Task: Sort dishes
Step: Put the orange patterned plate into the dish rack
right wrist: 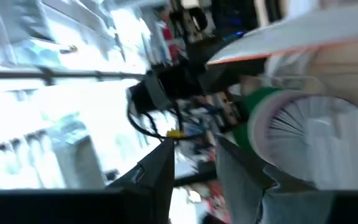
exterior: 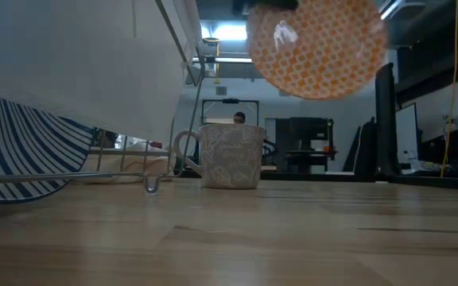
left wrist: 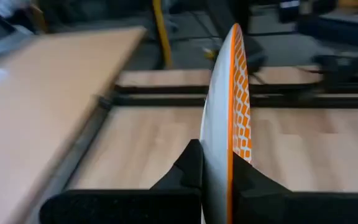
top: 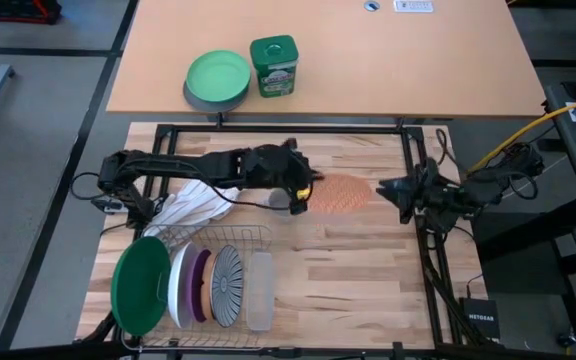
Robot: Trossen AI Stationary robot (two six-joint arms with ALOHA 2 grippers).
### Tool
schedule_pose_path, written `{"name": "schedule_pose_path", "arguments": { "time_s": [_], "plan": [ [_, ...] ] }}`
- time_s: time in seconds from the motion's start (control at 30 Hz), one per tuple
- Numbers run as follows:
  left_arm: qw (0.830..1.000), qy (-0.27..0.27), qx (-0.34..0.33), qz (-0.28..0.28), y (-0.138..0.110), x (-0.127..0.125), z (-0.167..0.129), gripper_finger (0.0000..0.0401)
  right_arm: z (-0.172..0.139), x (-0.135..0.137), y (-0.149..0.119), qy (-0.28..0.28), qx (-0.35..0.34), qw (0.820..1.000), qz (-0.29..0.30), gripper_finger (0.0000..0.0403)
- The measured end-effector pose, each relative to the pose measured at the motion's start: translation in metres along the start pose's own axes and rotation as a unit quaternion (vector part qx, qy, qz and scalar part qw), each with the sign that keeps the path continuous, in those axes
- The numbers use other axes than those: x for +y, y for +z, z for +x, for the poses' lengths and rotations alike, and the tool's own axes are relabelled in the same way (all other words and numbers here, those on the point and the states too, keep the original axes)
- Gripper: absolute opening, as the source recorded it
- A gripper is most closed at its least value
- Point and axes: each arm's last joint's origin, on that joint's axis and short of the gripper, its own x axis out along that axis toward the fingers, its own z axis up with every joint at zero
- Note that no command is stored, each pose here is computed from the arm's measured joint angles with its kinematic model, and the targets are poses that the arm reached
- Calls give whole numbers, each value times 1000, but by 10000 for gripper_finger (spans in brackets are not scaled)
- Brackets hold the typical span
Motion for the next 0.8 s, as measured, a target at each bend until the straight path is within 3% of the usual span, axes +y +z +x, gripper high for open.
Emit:
{"name": "schedule_pose_path", "arguments": {
  "time_s": [0.13, 0.33, 0.6, 0.8],
  "plan": [
    [995, 81, -22, 54, 12, 9, -16, 0, -1, 7, 1, 38, -38, 998, 23, 120],
    [971, 182, -37, 150, 28, 19, -37, 0, 7, 3, 1, 59, -135, 988, 42, 120],
    [938, 211, -70, 266, 42, 16, -44, 0, 25, -11, -8, 90, -223, 963, 120, 120],
    [914, 206, -67, 344, 45, 4, -47, 0, 33, -15, -13, 120, -284, 944, 117, 120]
  ]
}}
